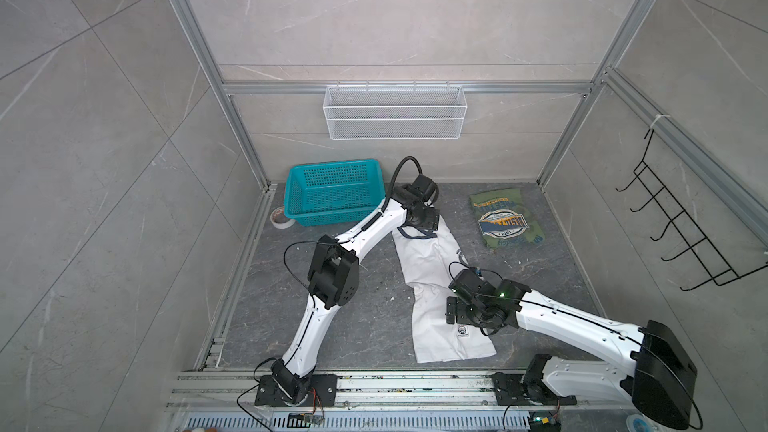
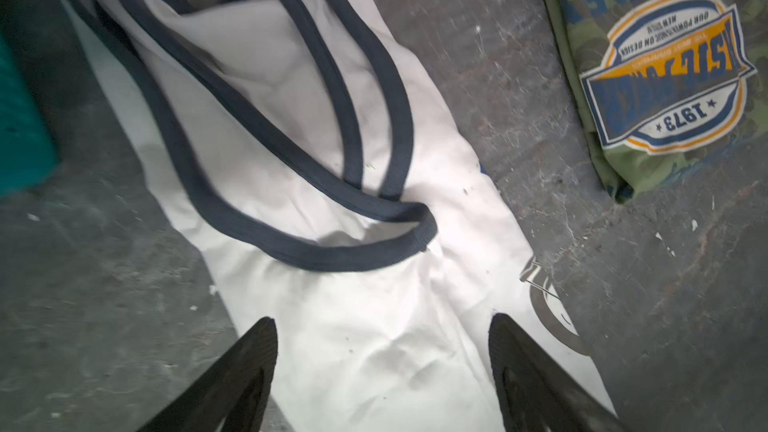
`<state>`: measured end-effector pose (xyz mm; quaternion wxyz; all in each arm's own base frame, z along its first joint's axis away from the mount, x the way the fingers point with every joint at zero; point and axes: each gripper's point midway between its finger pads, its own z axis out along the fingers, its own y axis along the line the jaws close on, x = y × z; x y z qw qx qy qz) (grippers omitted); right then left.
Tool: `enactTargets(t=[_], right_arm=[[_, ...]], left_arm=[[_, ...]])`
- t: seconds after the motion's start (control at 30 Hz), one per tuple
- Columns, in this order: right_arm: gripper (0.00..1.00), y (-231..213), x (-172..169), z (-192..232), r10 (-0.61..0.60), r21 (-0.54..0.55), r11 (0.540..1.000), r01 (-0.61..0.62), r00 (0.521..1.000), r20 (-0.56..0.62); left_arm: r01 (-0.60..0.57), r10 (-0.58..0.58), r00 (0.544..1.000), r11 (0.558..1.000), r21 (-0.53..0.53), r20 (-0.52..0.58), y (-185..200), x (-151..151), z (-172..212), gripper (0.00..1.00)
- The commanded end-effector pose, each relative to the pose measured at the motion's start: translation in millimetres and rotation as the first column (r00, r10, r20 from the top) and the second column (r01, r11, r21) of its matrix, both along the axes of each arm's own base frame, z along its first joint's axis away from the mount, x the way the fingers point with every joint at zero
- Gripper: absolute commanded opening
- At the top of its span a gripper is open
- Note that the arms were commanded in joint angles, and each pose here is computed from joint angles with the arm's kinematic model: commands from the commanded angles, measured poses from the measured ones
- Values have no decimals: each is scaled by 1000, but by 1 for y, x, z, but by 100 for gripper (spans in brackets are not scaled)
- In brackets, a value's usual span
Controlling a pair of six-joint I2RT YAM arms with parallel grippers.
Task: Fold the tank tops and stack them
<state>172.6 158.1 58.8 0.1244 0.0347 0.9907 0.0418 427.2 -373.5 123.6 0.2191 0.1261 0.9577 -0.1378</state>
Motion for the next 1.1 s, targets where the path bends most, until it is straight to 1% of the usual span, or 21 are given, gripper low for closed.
enactTargets(t=[0.0,0.07,0.1,0.3,0.47,0.6,0.77,0.83,0.9,1.0,1.07], right_arm=[[99,1,-6,-15,30,-29,999,-31,999,-37],[99,5,-8,-21,43,-42,998,-45,998,-48],[100,8,-11,-24,51,-45,998,-54,997,-56],[99,31,-33,-45,99,-25,994,-102,989,-110],[98,57,-56,-56,158,13,987,-158,977,-142],[98,76,-69,-60,174,58,984,-167,973,-153],[98,89,-71,-54,186,104,979,-173,974,-131],[98,88,-67,-47,182,109,979,-171,978,-106],[100,83,-62,-35,171,104,981,-163,983,-67],[100,64,-47,-9,134,79,988,-135,991,16],[100,45,-36,8,88,83,992,-93,994,65]], left_arm=[[-73,73,994,997,10,-79,11,-1,-35,81],[-67,67,994,998,6,-81,9,0,-39,81],[-63,65,992,998,30,-104,9,0,-59,81],[-50,58,991,996,75,-122,10,11,-98,81],[-38,48,992,996,86,-115,19,31,-120,81],[-24,35,995,994,104,-97,29,51,-128,81],[-18,25,997,994,105,-67,38,69,-123,82],[-10,17,998,994,108,-65,38,69,-118,82],[2,4,998,996,89,-67,35,67,-107,83],[37,-34,998,998,50,-53,22,56,-75,84],[91,-90,996,996,12,-25,5,42,-42,87]])
